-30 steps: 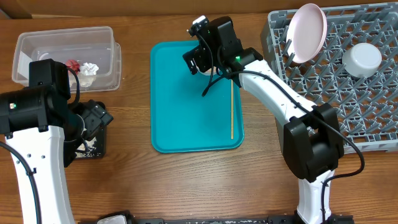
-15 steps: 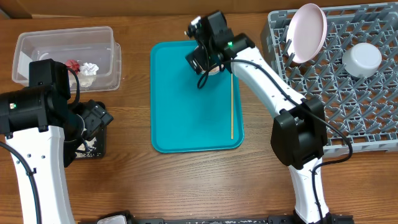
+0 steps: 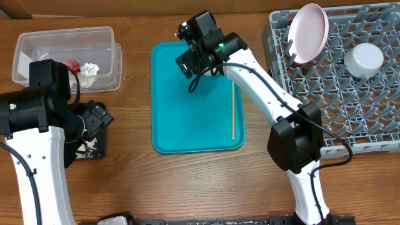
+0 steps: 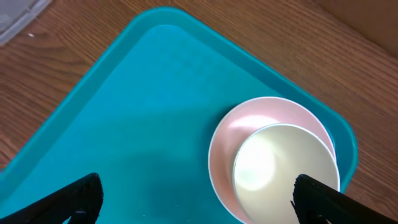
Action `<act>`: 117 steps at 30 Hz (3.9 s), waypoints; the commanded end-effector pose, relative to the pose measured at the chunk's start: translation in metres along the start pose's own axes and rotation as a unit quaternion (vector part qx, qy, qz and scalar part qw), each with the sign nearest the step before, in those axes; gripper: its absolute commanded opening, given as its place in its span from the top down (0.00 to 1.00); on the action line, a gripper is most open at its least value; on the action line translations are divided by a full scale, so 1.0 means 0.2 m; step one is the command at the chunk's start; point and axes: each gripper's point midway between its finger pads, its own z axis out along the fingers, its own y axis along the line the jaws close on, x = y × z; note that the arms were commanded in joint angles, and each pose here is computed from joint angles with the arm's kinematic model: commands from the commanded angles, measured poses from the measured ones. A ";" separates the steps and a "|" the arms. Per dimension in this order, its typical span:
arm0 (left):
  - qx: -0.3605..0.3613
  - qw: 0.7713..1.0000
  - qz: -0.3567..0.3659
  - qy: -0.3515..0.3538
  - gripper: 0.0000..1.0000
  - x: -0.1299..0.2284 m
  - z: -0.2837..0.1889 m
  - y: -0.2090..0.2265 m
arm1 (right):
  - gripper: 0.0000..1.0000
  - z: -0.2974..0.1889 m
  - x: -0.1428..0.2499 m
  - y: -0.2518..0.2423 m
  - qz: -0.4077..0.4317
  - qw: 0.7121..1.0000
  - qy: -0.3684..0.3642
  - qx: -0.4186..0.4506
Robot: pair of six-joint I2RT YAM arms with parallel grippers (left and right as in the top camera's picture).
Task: Sort waste into correct bins and load items into the dishwasher
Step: 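Lower the right gripper into the white cup and grasp its rim, then lift the white cup and carry it right to the rack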
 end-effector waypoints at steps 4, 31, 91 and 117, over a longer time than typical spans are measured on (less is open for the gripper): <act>-0.008 1.000 -0.003 -0.003 0.00 -0.01 0.01 0.01 | 0.00 -0.02 -0.09 -0.04 0.012 0.999 -0.032 0.010; -0.008 1.000 -0.003 -0.003 0.00 -0.01 0.01 0.01 | 0.37 0.27 0.10 -0.07 -0.002 0.999 0.022 0.024; -0.008 1.000 -0.003 -0.003 0.00 -0.01 0.01 0.01 | 0.96 -0.05 -0.14 -0.15 0.015 0.999 -0.015 0.030; -0.008 1.000 -0.003 -0.003 0.00 -0.01 0.01 0.01 | 0.96 -1.77 0.22 -1.17 0.344 0.919 -0.190 -0.041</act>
